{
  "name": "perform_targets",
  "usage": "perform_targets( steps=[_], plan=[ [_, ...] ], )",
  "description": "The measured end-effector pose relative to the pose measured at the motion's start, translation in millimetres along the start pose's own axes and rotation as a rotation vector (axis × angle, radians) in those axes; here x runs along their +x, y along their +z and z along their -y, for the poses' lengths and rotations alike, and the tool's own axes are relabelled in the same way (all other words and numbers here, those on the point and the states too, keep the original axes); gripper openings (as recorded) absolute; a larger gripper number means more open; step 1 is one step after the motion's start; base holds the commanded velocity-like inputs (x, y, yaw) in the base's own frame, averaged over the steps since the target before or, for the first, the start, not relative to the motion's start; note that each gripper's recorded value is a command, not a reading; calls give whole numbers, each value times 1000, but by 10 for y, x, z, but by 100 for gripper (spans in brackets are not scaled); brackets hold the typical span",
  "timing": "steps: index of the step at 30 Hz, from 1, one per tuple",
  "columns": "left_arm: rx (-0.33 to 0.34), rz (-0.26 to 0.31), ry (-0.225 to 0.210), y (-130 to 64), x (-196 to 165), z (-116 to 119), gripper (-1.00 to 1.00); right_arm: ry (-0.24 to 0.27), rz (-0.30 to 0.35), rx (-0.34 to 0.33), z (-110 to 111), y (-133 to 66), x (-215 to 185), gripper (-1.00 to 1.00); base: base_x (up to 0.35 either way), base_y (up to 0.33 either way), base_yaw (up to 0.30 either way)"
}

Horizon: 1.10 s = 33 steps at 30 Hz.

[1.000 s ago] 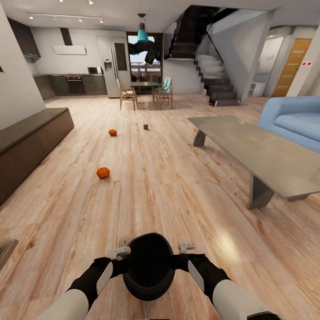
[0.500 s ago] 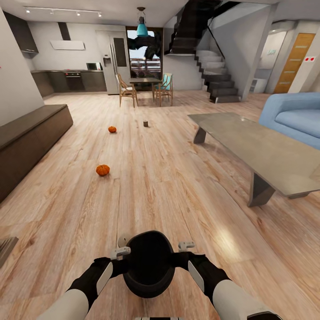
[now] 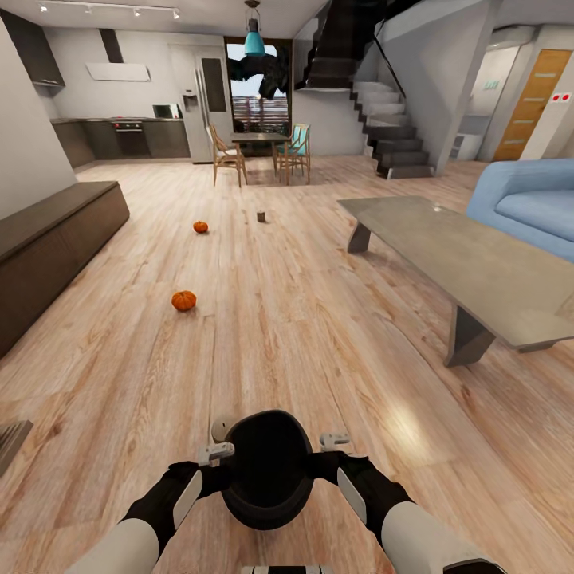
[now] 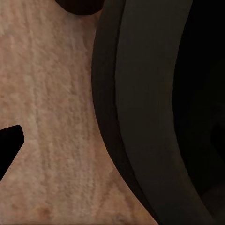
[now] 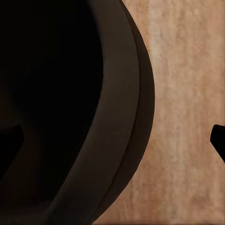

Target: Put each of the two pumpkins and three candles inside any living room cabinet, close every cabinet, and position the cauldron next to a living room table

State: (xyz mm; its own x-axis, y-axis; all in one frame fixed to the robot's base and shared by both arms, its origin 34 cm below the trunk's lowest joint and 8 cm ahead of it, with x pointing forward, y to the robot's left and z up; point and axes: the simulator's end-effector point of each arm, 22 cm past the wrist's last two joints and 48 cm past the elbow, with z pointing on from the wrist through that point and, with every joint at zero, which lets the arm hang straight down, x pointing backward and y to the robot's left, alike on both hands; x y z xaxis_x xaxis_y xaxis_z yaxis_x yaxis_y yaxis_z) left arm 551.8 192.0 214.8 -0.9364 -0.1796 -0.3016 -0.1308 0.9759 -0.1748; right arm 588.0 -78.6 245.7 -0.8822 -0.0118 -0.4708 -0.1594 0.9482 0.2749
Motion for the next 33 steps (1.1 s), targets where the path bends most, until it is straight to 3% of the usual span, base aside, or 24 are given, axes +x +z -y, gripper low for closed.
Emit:
perform_targets(
  steps=[33],
  plan=[
    [-2,-12,-1,45,52,-15,100,4,-16,1,15,40,68,100,0,0,0]
  ],
)
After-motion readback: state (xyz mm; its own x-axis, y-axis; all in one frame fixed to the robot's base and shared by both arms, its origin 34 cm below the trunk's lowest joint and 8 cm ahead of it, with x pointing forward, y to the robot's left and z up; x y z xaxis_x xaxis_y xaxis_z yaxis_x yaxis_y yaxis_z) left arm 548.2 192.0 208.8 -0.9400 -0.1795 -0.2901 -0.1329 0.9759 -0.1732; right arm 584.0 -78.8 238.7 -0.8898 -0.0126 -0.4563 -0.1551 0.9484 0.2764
